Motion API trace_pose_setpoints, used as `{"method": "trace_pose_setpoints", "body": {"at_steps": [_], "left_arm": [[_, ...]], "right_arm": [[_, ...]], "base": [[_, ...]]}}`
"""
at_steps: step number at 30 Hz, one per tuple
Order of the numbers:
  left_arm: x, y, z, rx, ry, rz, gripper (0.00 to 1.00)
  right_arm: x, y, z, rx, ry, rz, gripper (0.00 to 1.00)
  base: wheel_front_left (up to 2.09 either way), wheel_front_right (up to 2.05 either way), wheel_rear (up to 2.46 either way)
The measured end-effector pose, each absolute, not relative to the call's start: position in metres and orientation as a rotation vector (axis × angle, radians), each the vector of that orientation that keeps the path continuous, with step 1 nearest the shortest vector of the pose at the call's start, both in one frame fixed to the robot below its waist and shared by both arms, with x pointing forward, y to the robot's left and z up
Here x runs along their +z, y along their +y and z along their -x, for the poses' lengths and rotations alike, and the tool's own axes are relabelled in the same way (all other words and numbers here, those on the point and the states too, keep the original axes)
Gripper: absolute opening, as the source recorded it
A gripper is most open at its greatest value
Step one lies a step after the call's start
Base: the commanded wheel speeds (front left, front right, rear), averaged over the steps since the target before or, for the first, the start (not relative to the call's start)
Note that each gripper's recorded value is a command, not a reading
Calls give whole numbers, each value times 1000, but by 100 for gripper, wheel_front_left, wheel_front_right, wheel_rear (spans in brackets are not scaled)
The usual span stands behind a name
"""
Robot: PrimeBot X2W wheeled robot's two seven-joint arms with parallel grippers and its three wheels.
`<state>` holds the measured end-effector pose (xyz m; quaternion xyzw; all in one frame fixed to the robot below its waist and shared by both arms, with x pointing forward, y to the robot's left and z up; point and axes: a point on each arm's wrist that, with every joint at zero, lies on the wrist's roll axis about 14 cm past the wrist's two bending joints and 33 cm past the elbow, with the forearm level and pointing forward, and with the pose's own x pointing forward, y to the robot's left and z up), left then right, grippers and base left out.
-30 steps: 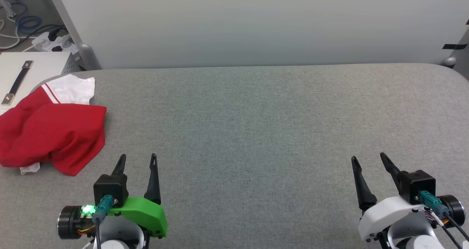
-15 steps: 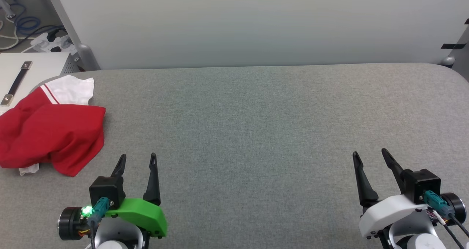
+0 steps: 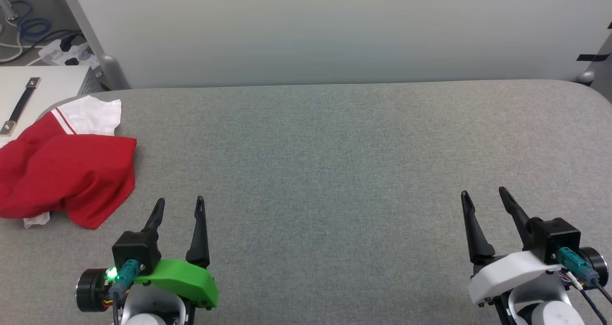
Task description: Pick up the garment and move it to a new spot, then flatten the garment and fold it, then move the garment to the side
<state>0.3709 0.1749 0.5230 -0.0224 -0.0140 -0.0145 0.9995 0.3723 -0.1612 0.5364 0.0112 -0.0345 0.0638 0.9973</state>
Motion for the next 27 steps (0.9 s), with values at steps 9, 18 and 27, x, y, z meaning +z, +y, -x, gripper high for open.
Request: {"method": "trace_pose_setpoints", "body": {"at_steps": [9,18,27], "left_arm": [[530,174,-372,-37,-61,63,100],[522,170,-371,-47,-46,92,100],[514,165,-371,-65,-33,104,100]], "right_arm": [[541,-162,-374,125,-94,-42,100],[539,-161,-374,127,-99,-57,100],[536,-161,-377,126,-98,-59,100]], "base": [[0,0,0],[0,0,0],[0,0,0]]}}
